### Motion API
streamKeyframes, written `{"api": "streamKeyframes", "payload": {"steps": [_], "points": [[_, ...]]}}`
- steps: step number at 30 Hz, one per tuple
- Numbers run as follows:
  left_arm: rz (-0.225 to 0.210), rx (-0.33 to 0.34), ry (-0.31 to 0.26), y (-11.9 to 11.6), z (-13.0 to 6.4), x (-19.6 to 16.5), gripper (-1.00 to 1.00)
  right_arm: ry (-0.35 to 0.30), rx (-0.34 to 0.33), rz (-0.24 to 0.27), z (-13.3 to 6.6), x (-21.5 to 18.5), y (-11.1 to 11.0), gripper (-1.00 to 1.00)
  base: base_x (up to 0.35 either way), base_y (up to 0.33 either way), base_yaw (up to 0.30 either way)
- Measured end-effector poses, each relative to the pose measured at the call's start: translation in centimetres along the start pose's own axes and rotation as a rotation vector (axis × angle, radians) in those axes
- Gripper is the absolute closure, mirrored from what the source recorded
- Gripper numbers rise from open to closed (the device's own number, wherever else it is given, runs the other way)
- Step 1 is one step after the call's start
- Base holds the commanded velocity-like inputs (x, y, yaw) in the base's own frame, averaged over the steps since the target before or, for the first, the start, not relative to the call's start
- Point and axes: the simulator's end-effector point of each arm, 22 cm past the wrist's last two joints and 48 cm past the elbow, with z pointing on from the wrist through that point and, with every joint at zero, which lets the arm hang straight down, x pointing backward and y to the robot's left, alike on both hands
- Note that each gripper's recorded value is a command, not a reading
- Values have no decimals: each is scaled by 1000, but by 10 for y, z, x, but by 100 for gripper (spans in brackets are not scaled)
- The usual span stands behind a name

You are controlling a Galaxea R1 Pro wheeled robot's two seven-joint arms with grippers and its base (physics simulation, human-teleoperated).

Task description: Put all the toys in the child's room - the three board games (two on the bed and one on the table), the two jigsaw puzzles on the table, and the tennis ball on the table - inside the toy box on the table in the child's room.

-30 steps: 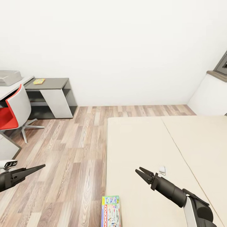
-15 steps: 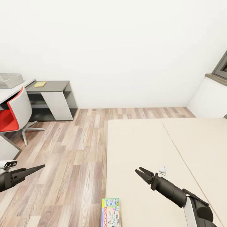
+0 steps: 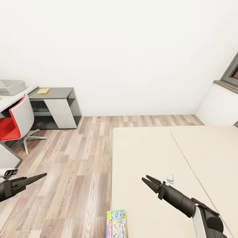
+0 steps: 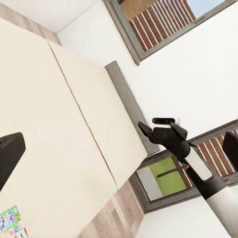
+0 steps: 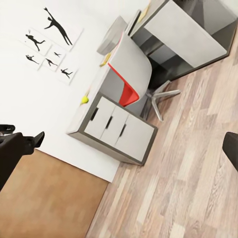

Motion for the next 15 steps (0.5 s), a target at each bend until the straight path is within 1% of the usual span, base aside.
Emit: {"api": "streamKeyframes", "payload": {"steps": [10,15], "points": [[15,6,-6,-6,-1,-3,-100,-7,-8,-13,-1,-4,6,-100,0,0,0],[37,8,-10,-9,-2,-4,-100,-11,-12,-19,-1,-6,9,-100,0,0,0]]}}
